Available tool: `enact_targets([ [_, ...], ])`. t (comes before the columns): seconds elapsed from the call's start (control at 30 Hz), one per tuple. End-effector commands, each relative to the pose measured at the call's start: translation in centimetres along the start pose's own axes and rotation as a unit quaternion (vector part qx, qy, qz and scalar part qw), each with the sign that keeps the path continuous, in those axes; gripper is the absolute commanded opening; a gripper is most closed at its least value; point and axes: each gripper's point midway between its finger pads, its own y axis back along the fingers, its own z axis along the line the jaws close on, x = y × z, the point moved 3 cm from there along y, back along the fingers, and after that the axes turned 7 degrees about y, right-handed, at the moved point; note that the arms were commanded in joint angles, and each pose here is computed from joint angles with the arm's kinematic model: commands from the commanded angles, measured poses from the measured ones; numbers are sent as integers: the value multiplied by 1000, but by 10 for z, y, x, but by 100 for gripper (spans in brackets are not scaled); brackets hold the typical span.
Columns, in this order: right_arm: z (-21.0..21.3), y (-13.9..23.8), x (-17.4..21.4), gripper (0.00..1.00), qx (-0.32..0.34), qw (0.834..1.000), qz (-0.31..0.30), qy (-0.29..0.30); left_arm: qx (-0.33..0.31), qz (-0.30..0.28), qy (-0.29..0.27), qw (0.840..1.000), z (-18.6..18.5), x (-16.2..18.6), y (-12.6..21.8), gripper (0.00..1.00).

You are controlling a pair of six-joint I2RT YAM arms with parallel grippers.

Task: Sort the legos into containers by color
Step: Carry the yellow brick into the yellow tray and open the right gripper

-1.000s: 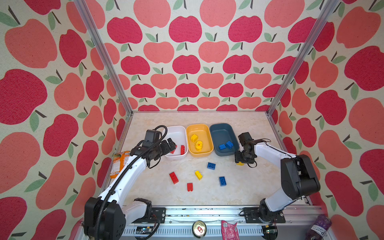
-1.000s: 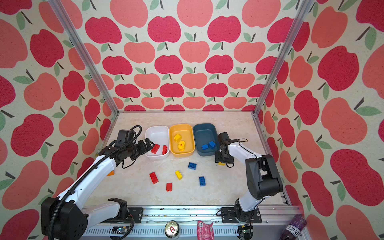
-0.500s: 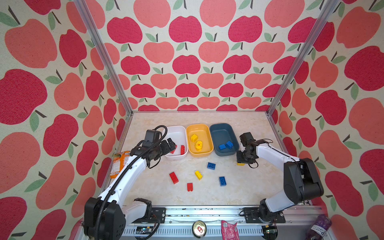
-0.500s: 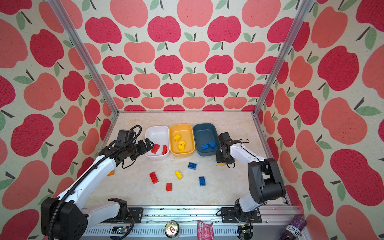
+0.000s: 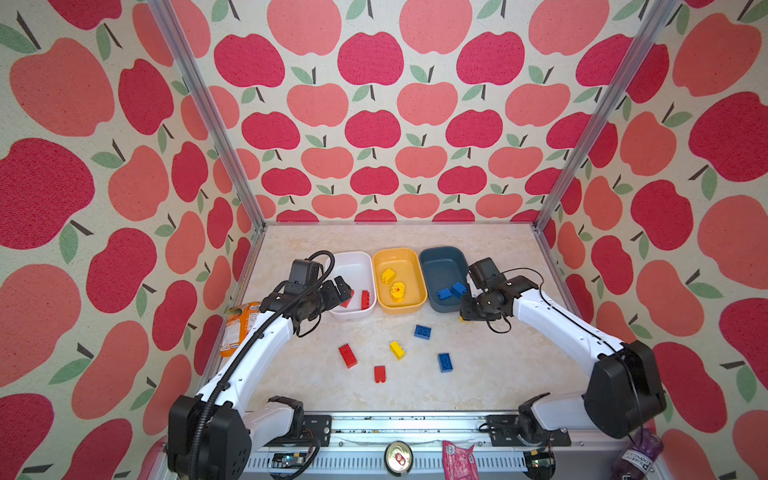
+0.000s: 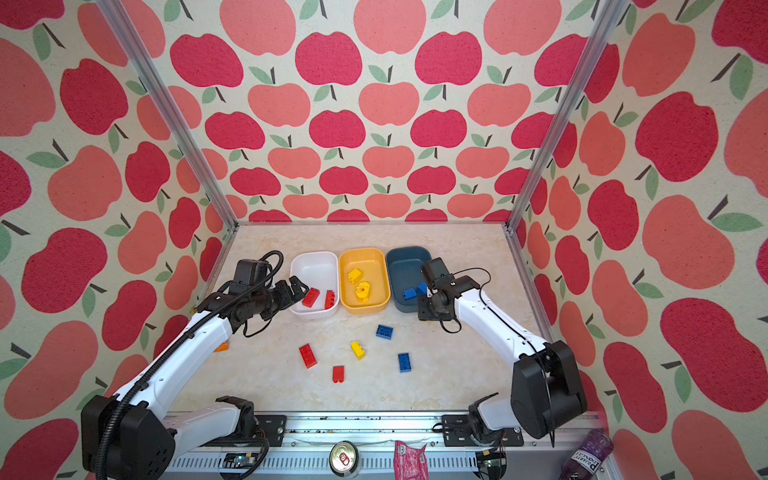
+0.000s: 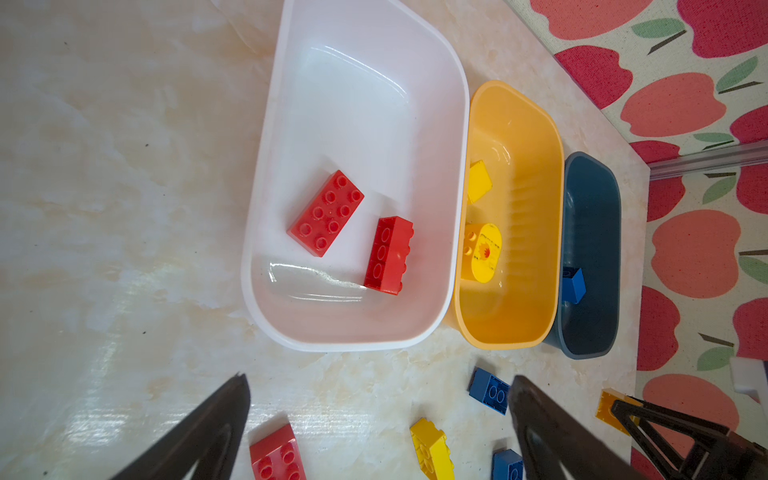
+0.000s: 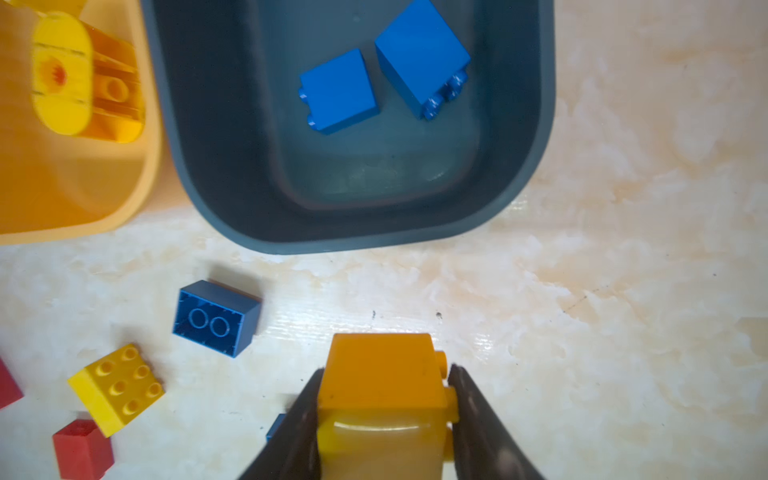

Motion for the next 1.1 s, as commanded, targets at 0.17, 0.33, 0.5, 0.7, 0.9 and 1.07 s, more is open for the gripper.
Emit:
enact_targets([
  [0.17,61,3,-48,37,-24,998,-22,52,2,0,1,1000,6,7,5,99],
  [0.33,93,-9,-70,37,-43,995,-25,81,-5,1,4,1000,12,13,8,99],
  [0.5,113,-26,-86,37,-46,993,-20,105,-2,-7,8,1000,14,15,15,99],
  [0.7,121,-54,-93,37,-40,992,2,117,-5,-10,14,1000,18,17,17,99],
  [0.9,121,-79,-92,37,-26,991,29,125,-12,-10,18,1000,22,20,19,99],
  [1.07,120,-89,-88,42,-21,991,42,127,-20,-8,23,1000,26,23,20,99],
])
